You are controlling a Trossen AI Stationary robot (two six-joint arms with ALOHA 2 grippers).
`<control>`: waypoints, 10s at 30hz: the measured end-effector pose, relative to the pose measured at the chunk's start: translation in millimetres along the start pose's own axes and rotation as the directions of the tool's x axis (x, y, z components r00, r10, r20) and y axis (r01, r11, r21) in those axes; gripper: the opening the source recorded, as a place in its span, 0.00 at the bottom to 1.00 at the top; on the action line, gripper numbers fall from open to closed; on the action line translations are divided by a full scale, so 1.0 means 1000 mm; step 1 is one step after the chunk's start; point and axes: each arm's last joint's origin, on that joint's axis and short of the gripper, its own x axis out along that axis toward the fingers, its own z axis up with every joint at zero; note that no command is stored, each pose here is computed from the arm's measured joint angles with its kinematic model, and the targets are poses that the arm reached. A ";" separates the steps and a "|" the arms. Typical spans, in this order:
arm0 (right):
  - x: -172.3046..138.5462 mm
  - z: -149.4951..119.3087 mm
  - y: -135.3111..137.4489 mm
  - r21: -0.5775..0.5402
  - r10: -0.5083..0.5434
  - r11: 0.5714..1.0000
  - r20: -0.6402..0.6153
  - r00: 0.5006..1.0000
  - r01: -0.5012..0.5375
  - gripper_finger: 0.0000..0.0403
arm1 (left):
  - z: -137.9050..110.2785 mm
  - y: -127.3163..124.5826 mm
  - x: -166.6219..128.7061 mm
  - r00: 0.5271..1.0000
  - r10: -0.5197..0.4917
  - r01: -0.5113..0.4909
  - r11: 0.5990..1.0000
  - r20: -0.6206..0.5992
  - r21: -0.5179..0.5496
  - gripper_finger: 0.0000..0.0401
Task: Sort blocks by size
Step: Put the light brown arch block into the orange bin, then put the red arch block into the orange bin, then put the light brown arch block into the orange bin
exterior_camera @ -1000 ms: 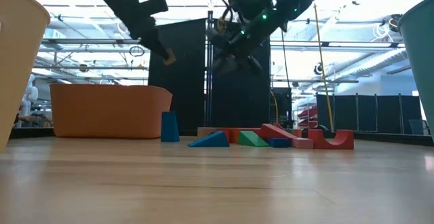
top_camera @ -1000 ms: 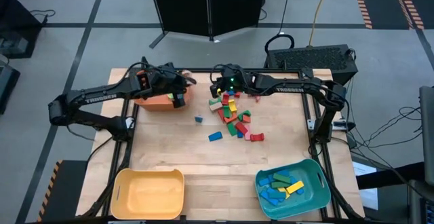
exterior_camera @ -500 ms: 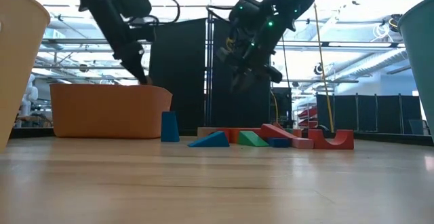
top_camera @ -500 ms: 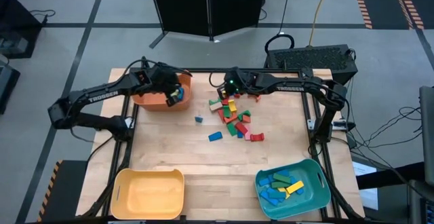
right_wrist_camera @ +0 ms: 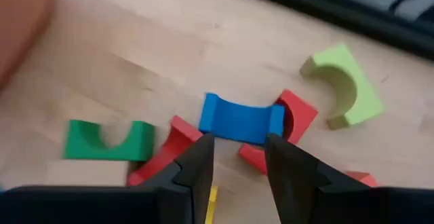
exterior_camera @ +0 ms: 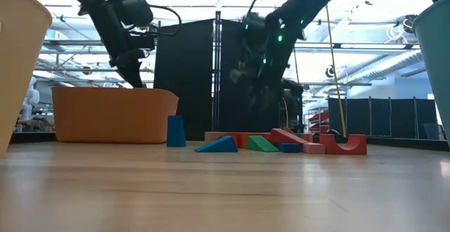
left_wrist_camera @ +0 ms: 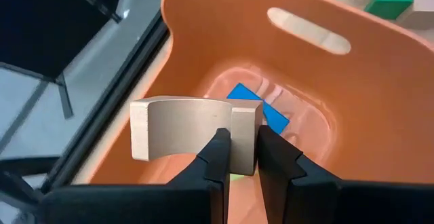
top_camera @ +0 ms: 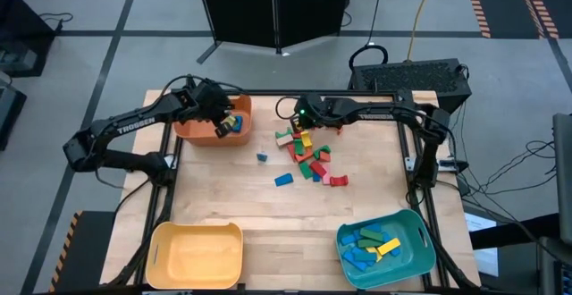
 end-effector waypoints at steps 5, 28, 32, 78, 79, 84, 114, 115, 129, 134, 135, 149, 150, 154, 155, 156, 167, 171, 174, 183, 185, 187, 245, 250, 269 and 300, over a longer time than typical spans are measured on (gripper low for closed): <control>0.026 -0.011 -0.001 0.031 -0.055 0.998 -0.062 0.997 0.057 0.29 | 0.000 0.000 0.000 1.000 -0.001 0.000 1.000 -0.003 -0.007 0.10; 0.034 -0.018 -0.007 0.126 -0.177 0.975 -0.050 0.983 0.182 0.35 | 0.001 0.000 0.000 1.000 0.005 -0.005 0.999 0.011 -0.034 0.39; 0.039 -0.019 -0.005 0.143 -0.180 0.972 -0.043 0.983 0.184 0.35 | 0.001 0.000 0.000 1.000 0.007 -0.007 0.999 0.011 -0.034 0.39; 0.042 -0.025 -0.004 0.178 -0.266 0.949 0.019 0.964 0.259 0.35 | 0.002 0.001 0.000 1.000 0.010 -0.009 0.999 0.017 -0.032 0.39; 0.042 -0.026 -0.005 0.174 -0.273 0.948 0.012 0.962 0.267 0.35 | 0.002 0.001 0.000 1.000 0.010 -0.009 0.999 0.017 -0.032 0.39; 0.043 -0.027 -0.004 0.159 -0.255 0.954 -0.005 0.967 0.253 0.35 | 0.002 0.001 0.000 1.000 0.010 -0.009 0.999 0.018 -0.032 0.39; 0.055 -0.032 0.001 0.075 -0.176 0.981 -0.068 0.982 0.181 0.24 | 0.004 0.001 0.000 0.999 0.012 -0.011 0.999 0.036 -0.033 0.39; 0.055 -0.032 0.001 0.079 -0.177 0.980 -0.064 0.982 0.182 0.21 | 0.004 0.001 0.000 0.999 0.012 -0.011 0.999 0.036 -0.034 0.39; 0.051 -0.035 0.005 0.071 -0.241 0.969 0.028 0.970 0.238 0.05 | 0.010 0.002 -0.001 0.995 0.023 -0.022 1.000 0.098 -0.013 0.39; 0.049 -0.036 0.014 0.042 -0.239 0.971 0.108 0.965 0.236 0.05 | 0.016 0.001 -0.002 0.987 0.016 -0.015 1.000 0.159 -0.010 0.39; 0.048 -0.036 0.016 0.034 -0.239 0.971 0.132 0.962 0.237 0.05 | 0.017 0.000 -0.002 0.985 0.000 0.001 1.000 0.172 -0.006 0.39; 0.005 -0.045 0.076 -0.239 -0.232 0.847 0.637 0.735 0.475 0.06 | 0.026 -0.008 -0.005 0.939 -0.199 0.187 0.980 0.280 0.069 0.39; 0.002 -0.046 0.081 -0.258 -0.208 0.843 0.652 0.729 0.471 0.06 | 0.026 -0.008 -0.005 0.938 -0.199 0.187 0.980 0.284 0.070 0.39; -0.011 -0.049 0.098 -0.323 -0.125 0.824 0.699 0.704 0.466 0.06 | 0.029 -0.008 -0.006 0.927 -0.210 0.190 0.977 0.310 0.094 0.39; -0.014 -0.050 0.101 -0.336 -0.110 0.818 0.707 0.698 0.468 0.06 | 0.029 -0.009 -0.006 0.921 -0.230 0.203 0.972 0.315 0.116 0.39; -0.016 -0.051 0.103 -0.347 -0.095 0.813 0.713 0.695 0.467 0.06 | 0.029 -0.011 -0.006 0.914 -0.253 0.219 0.966 0.317 0.139 0.39; -0.031 -0.060 0.122 -0.546 0.123 0.725 0.703 0.701 0.420 0.05 | 0.039 -0.028 -0.011 0.772 -0.507 0.433 0.861 0.383 0.267 0.52; -0.037 -0.059 0.126 -0.560 0.146 0.694 0.725 0.673 0.453 0.05 | 0.039 -0.029 -0.005 0.778 -0.510 0.459 0.860 0.367 0.224 0.66; -0.038 -0.059 0.127 -0.569 0.152 0.674 0.731 0.666 0.471 0.05 | 0.039 -0.030 0.001 0.784 -0.513 0.470 0.858 0.349 0.204 0.77; -0.039 -0.057 0.128 -0.588 0.185 0.658 0.731 0.657 0.470 0.05 | 0.043 -0.032 0.016 0.790 -0.516 0.495 0.856 0.333 0.151 0.89; -0.041 -0.058 0.129 -0.593 0.199 0.656 0.733 0.651 0.467 0.05 | 0.042 -0.033 0.021 0.794 -0.518 0.499 0.854 0.319 0.144 0.89; -0.042 -0.057 0.130 -0.597 0.207 0.651 0.735 0.646 0.470 0.05 | 0.043 -0.033 0.024 0.795 -0.518 0.500 0.854 0.315 0.143 0.89; -0.042 -0.057 0.124 -0.472 0.005 0.656 0.783 0.622 0.589 0.38 | 0.037 -0.017 0.004 0.819 -0.454 0.446 0.889 0.350 0.109 0.39; -0.043 -0.060 0.120 -0.480 -0.034 0.638 0.763 0.646 0.602 0.39 | 0.033 -0.007 -0.007 0.825 -0.422 0.421 0.903 0.376 0.087 0.39; -0.110 -0.011 0.052 -0.537 0.097 0.810 0.519 0.850 0.235 0.39 | 0.015 0.009 -0.026 0.921 -0.227 0.251 0.967 0.317 -0.035 0.39; 0.033 0.124 -0.034 -0.420 -0.231 0.907 -0.462 0.856 0.018 0.39 | 0.016 0.007 -0.026 0.917 -0.237 0.258 0.966 0.321 -0.025 0.39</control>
